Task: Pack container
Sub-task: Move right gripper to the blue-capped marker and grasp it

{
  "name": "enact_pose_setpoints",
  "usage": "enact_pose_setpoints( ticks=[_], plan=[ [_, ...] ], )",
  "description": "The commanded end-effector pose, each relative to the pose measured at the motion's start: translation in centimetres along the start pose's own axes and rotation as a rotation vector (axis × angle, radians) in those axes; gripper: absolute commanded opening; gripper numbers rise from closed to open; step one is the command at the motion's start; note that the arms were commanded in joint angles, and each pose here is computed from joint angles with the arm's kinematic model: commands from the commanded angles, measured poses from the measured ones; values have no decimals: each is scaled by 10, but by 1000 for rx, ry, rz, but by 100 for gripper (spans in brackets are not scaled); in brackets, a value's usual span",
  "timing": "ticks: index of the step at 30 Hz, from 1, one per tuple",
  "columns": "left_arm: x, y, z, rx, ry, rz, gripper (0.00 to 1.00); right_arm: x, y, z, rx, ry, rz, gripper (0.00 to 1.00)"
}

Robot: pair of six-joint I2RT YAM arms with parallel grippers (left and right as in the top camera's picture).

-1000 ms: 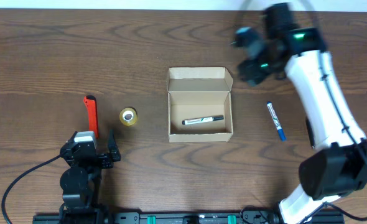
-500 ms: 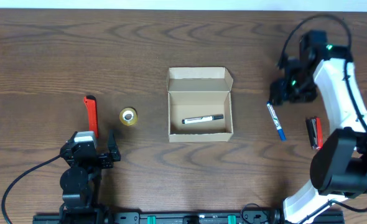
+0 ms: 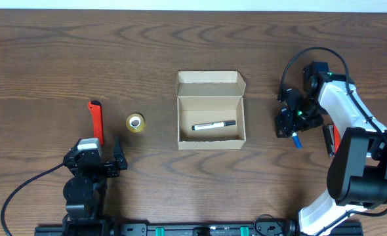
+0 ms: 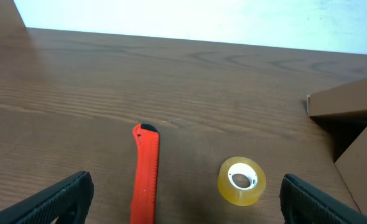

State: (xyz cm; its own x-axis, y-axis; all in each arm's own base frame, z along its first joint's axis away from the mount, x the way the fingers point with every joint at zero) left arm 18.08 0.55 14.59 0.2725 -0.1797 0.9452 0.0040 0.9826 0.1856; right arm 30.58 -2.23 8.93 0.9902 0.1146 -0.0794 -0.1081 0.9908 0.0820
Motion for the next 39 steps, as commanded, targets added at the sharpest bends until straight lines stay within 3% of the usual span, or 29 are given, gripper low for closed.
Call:
enact_pose_setpoints(
  ticks=[1,5,39],
  plan=[
    [-13,-2,-2,0,45,5,95,-2,3,-7,14,-6,96,75],
    [-13,-2,-2,0,45,5,95,3,1,-9,5,-38,96,73],
    [-13,-2,-2,0,45,5,95,3,-17,-42,8,-59,28,86]
  ],
)
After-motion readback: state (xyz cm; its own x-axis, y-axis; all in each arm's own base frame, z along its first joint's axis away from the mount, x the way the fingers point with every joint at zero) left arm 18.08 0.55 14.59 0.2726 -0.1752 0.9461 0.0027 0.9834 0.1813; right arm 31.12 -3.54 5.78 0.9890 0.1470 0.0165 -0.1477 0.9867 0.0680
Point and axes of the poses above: each gripper's point midway between its finger pads, its own z axis back along the fingers, its own y axis along the line the jaws close on, x = y × z, the point moved 6 cm from there along z, back along the fingers, and after that the axes turned 14 degrees about -z, right-handed, at the moved point
